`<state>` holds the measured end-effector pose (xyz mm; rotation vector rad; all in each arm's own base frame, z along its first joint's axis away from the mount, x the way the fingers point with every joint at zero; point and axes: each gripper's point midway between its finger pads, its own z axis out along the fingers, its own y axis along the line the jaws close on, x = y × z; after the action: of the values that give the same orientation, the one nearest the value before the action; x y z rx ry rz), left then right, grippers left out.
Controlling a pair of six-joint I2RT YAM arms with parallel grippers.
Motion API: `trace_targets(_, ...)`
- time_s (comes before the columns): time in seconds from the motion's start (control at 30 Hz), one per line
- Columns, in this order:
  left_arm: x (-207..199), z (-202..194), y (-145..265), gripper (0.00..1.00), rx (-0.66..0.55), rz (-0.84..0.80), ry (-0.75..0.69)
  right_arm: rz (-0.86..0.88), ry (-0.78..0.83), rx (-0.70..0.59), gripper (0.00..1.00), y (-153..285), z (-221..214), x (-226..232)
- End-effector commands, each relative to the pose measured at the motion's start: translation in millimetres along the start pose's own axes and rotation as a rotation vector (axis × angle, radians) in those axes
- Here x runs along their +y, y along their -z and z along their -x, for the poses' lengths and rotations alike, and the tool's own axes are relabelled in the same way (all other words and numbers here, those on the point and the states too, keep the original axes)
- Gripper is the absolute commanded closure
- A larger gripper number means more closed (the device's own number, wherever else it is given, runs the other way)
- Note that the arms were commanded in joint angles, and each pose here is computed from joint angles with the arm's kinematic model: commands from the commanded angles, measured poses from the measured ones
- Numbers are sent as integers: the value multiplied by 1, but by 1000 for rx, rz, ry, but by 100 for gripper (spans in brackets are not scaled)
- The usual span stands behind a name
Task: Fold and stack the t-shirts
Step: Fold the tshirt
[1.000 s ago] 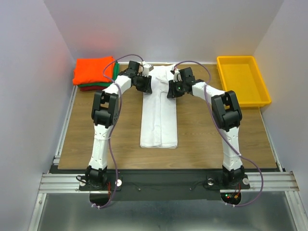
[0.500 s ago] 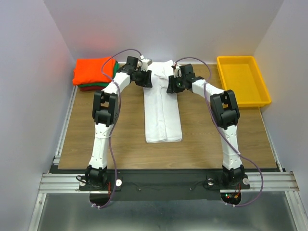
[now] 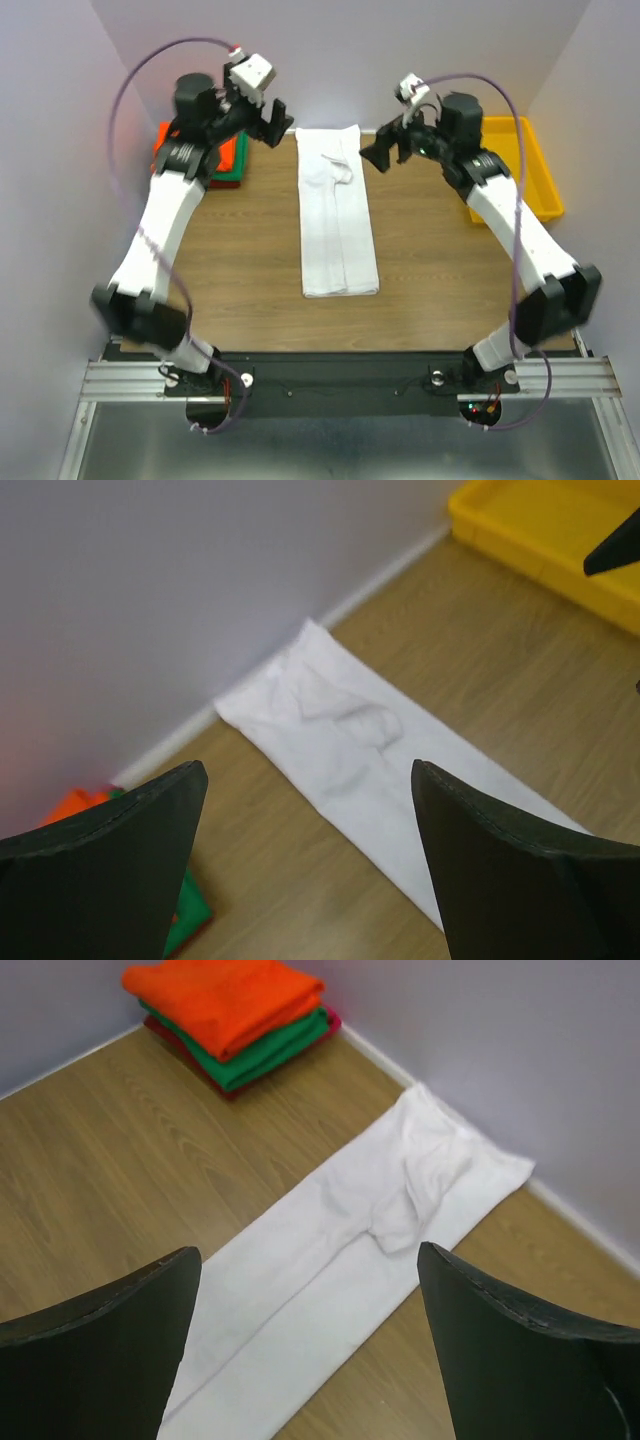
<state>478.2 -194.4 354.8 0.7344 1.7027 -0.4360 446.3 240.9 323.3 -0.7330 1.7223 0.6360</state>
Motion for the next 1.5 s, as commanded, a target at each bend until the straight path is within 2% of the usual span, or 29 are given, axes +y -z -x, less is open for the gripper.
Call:
trace_targets(0.0,-27,60,76,5,-232,26,-186,91,206,-12,4,44,-5,31)
trace_targets(0.03,-38,41,77,4,-214,-16,-229,139,254,3,1,55,-12,43)
trace_targets(0.1,-54,36,97,4,-212,-41,-268,217,396,20,0,76,-20,66)
trace_targets(0.13,-67,13,99,5,-143,-104,-262,226,407,53,0,80,-30,72)
trace_targets(0.2,-89,-23,103,10,-60,-208,-347,273,431,116,4,93,-52,93)
trace_targets(0.23,-107,-67,104,13,47,-282,-314,294,404,194,5,97,-83,98)
trace_targets(0.33,-153,-112,112,20,104,-383,-379,347,461,257,11,108,-120,121)
trace_targets(0.37,-164,-144,114,21,156,-388,-400,362,458,329,14,110,-157,124)
trace_targets(0.4,-187,-157,114,25,164,-437,-439,372,505,342,15,111,-167,131)
trace_targets(0.5,-224,-206,116,30,211,-500,-521,419,548,403,23,111,-220,142)
trace_targets(0.57,-232,-233,112,33,245,-506,-553,430,571,408,27,109,-242,144)
trace_targets(0.63,-240,-240,104,37,235,-497,-583,437,609,396,32,106,-253,145)
trace_targets(0.8,-249,-276,92,40,294,-549,-597,445,711,335,41,92,-273,144)
trace_targets(1.0,-248,-296,81,41,329,-565,-644,468,815,294,44,84,-298,142)
trace_targets(1.33,-249,-333,73,40,430,-587,-628,468,864,254,46,73,-320,141)
trace_targets(1.47,-249,-345,74,38,461,-595,-621,482,863,270,53,75,-329,142)
